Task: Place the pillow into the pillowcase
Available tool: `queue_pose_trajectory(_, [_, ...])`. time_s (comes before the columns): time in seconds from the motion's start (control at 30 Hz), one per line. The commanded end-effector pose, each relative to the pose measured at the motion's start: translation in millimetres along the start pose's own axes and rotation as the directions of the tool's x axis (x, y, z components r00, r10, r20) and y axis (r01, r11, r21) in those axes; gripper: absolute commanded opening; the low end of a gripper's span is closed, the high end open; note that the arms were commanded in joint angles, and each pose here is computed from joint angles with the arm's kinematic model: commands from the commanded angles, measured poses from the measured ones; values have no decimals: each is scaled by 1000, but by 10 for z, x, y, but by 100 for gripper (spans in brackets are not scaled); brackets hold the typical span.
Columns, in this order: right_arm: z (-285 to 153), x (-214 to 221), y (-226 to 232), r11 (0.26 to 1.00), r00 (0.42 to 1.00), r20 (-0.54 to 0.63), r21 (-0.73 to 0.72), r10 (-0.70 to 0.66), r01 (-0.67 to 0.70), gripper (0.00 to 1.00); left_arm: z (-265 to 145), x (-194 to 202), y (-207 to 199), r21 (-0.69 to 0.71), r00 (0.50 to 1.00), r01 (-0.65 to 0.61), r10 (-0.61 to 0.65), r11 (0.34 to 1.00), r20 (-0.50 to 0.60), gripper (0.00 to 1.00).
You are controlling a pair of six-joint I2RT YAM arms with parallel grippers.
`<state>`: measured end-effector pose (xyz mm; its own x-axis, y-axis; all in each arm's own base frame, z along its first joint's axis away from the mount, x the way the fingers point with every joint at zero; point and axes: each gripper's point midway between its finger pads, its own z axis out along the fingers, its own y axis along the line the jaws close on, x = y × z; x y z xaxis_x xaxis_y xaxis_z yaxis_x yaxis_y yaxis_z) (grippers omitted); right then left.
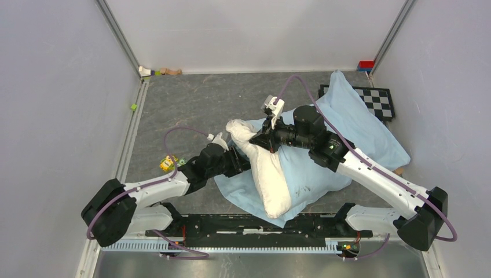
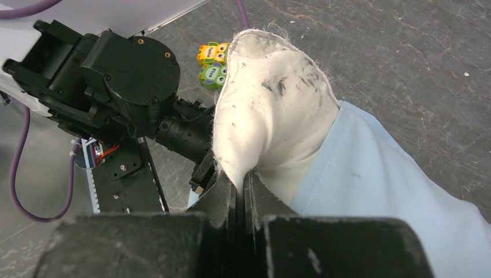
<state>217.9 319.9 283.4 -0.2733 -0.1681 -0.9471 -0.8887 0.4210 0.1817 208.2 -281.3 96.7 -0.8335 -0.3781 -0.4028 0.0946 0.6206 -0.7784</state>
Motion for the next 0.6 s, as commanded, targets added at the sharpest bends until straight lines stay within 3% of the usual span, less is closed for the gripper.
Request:
queue_pose_trajectory(0.0, [-55, -567, 114, 996, 984, 165, -37, -70, 77, 0, -89, -40, -65, -66, 999, -34, 35, 997, 1, 45])
queue_pose_trajectory(0.3, [-26, -568, 93, 997, 984, 168, -32, -66, 72, 0, 7, -117, -107, -144, 997, -35, 43, 989, 56, 52])
queue_pose_trajectory(0.47, [-18, -567, 87, 997, 984, 167, -30, -62, 68, 0, 153, -159, -197, -149, 996, 6, 8, 989, 89, 44])
queue_pose_trajectory(0.57, [-21, -566, 72, 998, 984, 166, -21, -63, 67, 0, 204, -163, -189, -162, 995, 20, -4, 987, 98, 31])
